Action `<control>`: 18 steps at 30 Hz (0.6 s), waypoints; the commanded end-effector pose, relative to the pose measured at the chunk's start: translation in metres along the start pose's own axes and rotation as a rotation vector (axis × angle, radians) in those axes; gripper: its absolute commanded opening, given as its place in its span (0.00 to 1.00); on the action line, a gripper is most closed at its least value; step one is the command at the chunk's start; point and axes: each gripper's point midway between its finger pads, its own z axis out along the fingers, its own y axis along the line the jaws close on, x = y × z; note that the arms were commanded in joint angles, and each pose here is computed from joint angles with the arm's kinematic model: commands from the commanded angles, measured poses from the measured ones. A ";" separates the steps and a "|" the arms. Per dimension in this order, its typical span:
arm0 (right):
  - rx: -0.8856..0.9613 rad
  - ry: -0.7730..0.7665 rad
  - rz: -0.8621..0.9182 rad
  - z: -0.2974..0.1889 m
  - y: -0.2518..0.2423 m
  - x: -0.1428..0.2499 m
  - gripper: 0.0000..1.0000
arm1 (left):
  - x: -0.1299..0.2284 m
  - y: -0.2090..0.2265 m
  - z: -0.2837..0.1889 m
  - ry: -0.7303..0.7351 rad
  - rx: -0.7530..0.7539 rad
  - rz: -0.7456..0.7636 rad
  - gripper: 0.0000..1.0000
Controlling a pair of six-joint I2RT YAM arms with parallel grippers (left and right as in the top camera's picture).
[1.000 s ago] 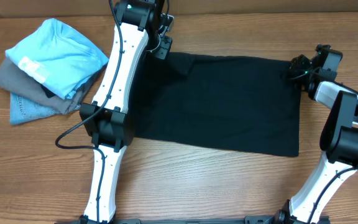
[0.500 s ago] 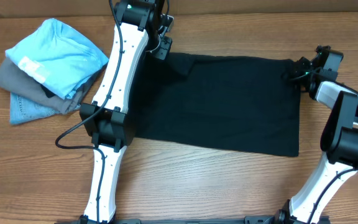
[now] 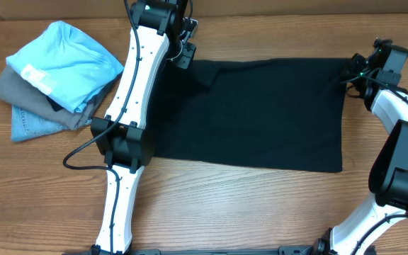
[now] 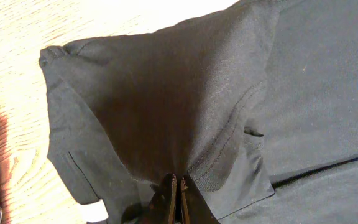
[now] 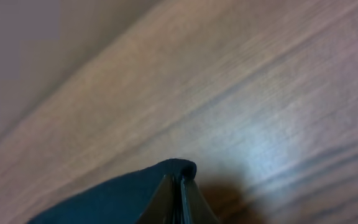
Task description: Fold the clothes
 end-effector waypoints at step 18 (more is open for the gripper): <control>0.096 0.143 0.064 -0.071 -0.008 0.012 0.04 | 0.013 0.016 -0.069 -0.059 -0.039 -0.049 0.04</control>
